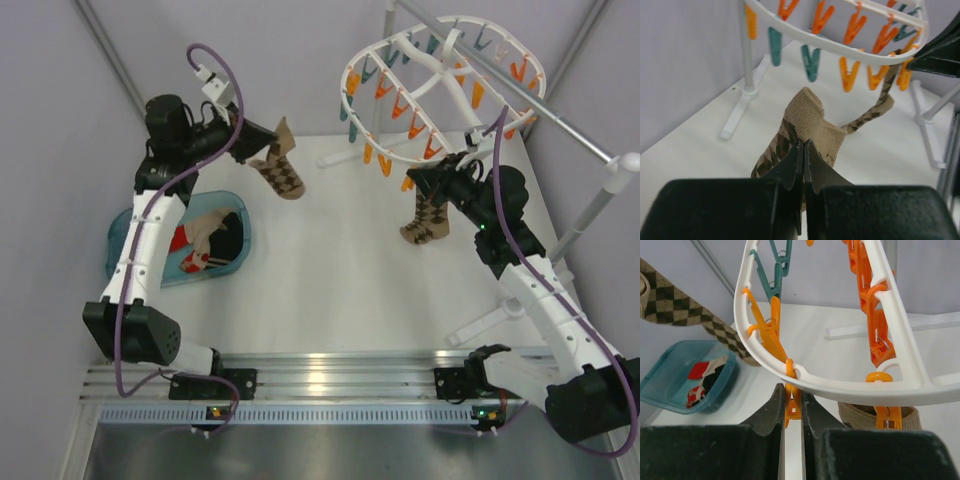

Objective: Clip the socks to the hanger
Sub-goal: Clamp the sock onto the hanger.

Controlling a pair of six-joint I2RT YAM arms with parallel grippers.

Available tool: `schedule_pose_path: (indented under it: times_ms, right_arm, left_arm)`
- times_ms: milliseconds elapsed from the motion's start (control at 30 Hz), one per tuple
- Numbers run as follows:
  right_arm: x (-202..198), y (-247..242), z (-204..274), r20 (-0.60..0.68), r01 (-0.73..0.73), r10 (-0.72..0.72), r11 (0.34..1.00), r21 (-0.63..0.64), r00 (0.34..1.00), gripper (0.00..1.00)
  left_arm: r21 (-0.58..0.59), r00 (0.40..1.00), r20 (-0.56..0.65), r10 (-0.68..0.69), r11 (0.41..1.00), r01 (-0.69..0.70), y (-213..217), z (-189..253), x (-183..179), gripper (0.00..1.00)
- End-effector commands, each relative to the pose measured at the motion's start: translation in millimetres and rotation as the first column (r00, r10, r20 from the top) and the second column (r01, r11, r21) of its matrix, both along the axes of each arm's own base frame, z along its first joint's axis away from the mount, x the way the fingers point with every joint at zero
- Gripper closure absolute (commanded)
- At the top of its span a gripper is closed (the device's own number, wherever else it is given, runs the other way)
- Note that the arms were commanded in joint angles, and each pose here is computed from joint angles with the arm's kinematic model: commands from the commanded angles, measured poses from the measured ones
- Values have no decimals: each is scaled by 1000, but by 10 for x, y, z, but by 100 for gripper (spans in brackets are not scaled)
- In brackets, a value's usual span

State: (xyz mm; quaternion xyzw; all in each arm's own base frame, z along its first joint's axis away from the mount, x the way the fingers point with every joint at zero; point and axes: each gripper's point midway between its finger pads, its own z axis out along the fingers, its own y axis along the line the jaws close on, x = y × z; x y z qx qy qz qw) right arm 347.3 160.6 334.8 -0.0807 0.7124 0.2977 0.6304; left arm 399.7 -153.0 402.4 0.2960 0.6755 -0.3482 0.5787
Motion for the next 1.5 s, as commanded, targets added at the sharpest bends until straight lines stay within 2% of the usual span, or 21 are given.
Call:
schedule_pose_path:
  times_ms: [0,133,267,433,567,767,1467]
  right_arm:
    - [-20,23,318,81,-21,17,999,50,997,100]
    - [-13,35,363,86,-28,21,997,75,996,100]
    - [0,63,417,80,-38,29,993,111,996,100]
    - [-18,115,431,63,-62,53,987,150,997,100]
    - [-28,131,383,47,-69,62,983,172,997,100]
    - [-11,171,394,42,-85,78,975,204,996,100]
    - [45,213,269,2,-90,91,971,222,996,100]
  left_arm:
    - [-108,994,92,-64,991,74,-443,326,-256,100]
    - [-192,987,34,-156,968,160,-908,38,-458,100]
    - [-226,965,3,-261,940,255,-1431,-173,-773,100]
    - [-328,950,-109,-292,913,243,-1808,-472,-796,100]
    - [-372,947,-113,-301,896,241,-2023,-591,-745,100]
    - [-463,935,-185,-304,866,190,-2153,-684,-581,100]
    - [-527,937,-169,-307,831,177,-2353,-590,-541,100]
